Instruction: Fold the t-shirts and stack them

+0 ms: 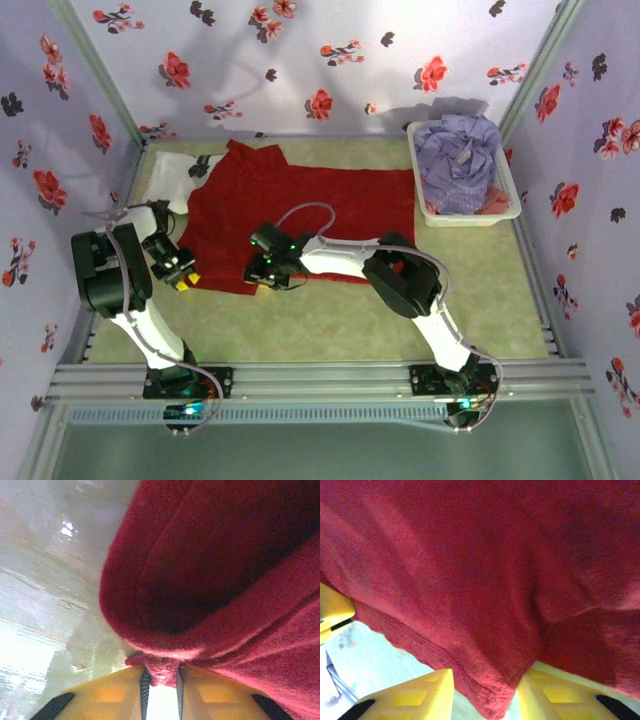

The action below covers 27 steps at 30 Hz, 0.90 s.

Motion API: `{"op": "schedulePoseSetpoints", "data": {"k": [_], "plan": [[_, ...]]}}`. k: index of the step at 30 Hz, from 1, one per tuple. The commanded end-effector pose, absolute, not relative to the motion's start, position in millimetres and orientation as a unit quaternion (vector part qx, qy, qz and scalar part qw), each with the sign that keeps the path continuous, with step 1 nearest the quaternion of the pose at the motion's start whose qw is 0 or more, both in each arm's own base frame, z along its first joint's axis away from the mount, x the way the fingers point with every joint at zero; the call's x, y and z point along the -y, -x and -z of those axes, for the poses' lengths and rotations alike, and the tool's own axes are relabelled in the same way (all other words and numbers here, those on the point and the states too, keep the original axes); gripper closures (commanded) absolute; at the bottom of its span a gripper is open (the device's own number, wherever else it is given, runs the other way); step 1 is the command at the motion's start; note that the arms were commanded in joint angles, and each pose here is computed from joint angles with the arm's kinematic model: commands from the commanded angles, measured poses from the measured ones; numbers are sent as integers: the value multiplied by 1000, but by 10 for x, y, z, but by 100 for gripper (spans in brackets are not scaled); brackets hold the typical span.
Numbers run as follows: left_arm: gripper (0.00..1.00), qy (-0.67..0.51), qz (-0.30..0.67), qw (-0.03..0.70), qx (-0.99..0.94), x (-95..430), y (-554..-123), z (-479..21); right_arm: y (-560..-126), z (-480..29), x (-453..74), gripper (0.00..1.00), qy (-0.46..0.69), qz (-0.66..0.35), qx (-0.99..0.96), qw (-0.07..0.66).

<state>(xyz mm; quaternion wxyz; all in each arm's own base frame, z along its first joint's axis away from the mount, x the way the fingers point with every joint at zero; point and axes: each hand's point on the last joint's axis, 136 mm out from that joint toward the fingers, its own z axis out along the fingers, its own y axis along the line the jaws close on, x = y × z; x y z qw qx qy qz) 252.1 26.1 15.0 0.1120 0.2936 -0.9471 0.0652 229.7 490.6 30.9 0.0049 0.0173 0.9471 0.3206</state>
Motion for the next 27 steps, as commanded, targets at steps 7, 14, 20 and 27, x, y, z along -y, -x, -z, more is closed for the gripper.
{"op": "schedulePoseSetpoints", "data": {"k": [7, 14, 20, 27], "plan": [[96, -279, -70, 90, 953, -263, -2575, -278, -2288, -420, -5076, 89, -10, -353, -936, -1], [100, -276, -79, 48, 957, -271, -2711, -652, -2459, -771, -4902, 100, 6, -344, -938, 45], [100, -277, -96, 0, 956, -276, -2941, -1101, -2768, -1044, -4729, 100, 6, -346, -936, 70], [100, -285, -147, -39, 946, -207, -3430, -1317, -3308, -1147, -4534, 100, 11, -343, -934, 102]]}}
